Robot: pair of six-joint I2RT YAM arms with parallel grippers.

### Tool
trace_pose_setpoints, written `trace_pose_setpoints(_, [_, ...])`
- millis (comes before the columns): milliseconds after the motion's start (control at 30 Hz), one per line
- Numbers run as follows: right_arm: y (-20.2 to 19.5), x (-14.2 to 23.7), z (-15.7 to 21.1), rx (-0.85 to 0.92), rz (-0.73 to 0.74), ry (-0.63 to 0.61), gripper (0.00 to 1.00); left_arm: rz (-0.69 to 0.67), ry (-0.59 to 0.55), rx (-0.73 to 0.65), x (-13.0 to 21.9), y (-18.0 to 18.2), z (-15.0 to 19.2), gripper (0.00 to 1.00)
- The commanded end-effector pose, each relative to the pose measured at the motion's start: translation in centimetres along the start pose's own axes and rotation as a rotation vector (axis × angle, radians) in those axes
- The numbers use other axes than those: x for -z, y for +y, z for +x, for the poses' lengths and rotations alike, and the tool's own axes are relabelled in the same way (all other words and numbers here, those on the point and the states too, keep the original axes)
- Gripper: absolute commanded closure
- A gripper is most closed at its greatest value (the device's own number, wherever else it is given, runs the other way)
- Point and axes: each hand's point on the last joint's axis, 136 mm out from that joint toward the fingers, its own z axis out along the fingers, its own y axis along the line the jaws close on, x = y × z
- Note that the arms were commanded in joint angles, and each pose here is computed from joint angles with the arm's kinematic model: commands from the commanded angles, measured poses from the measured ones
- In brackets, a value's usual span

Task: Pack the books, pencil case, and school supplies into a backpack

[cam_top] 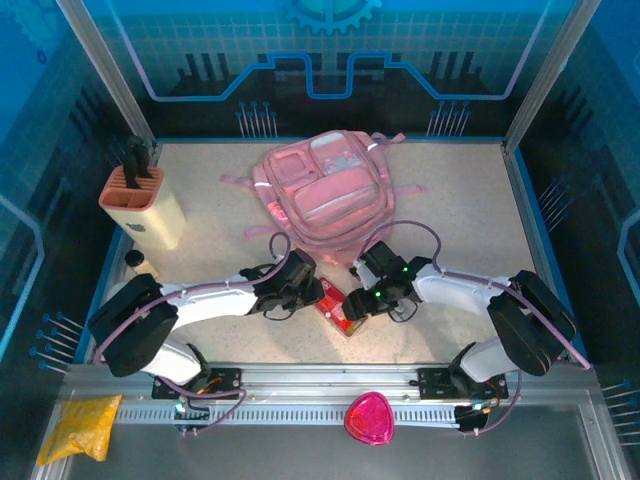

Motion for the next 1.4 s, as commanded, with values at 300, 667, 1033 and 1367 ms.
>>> trace_pose_setpoints(300, [-1.2, 0.2, 0.7, -0.033, 0.023, 0.007, 0.27, -0.070, 0.044, 0.038, -2.7, 2.0, 1.0, 0.87])
trace_pose_setpoints(667, [-0.5, 0.4, 1.4, -0.038, -0.019, 0.023, 0.24, -0.106, 0.023, 0.076, -2.9, 4.0, 1.1, 0.93])
trace_pose_setpoints(1033, [2.1, 0.9, 0.5, -0.027, -0.146, -0.005, 0.50, -0.118, 0.026, 0.078, -3.1, 4.7, 1.4, 0.95])
trace_pose_setpoints(1367, [1.7, -1.4, 1.3, -0.045, -0.179, 0.047, 0.56, -0.106, 0.040, 0.088, -3.6, 4.5, 2.1, 0.95])
